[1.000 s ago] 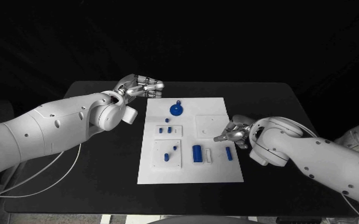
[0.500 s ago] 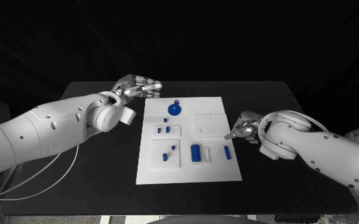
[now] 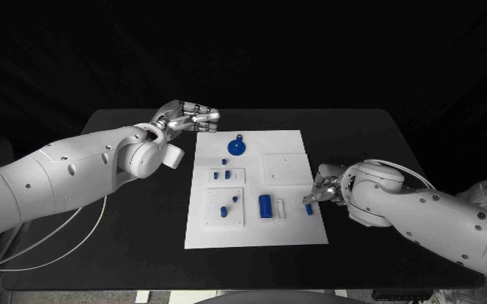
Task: Assemble the parts on the task board
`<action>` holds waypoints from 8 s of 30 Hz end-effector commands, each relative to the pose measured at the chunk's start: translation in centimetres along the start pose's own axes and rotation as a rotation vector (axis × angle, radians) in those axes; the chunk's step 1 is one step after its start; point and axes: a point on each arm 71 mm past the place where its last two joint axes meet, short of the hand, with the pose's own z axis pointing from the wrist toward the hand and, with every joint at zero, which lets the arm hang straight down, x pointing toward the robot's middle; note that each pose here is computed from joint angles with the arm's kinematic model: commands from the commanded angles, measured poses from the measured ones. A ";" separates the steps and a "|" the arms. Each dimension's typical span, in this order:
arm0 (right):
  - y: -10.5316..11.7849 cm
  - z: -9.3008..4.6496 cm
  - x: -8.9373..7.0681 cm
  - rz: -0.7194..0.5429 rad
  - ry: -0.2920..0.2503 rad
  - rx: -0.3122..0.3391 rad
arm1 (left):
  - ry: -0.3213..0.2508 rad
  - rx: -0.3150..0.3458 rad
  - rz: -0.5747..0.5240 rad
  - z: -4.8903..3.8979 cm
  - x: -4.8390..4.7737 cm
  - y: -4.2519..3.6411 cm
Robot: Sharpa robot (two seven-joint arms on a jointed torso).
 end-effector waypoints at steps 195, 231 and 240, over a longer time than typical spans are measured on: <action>4.8 -0.1 2.3 0.107 -0.265 -0.482 | 0.016 -0.014 0.006 -0.27 -0.10 0.15; 5.0 0.8 5.2 0.015 -0.214 -0.467 | 0.014 -0.016 0.006 -0.27 -0.19 0.19; 5.1 0.9 5.4 0.017 -0.229 -0.474 | 0.013 -0.016 0.007 -0.26 -0.19 0.19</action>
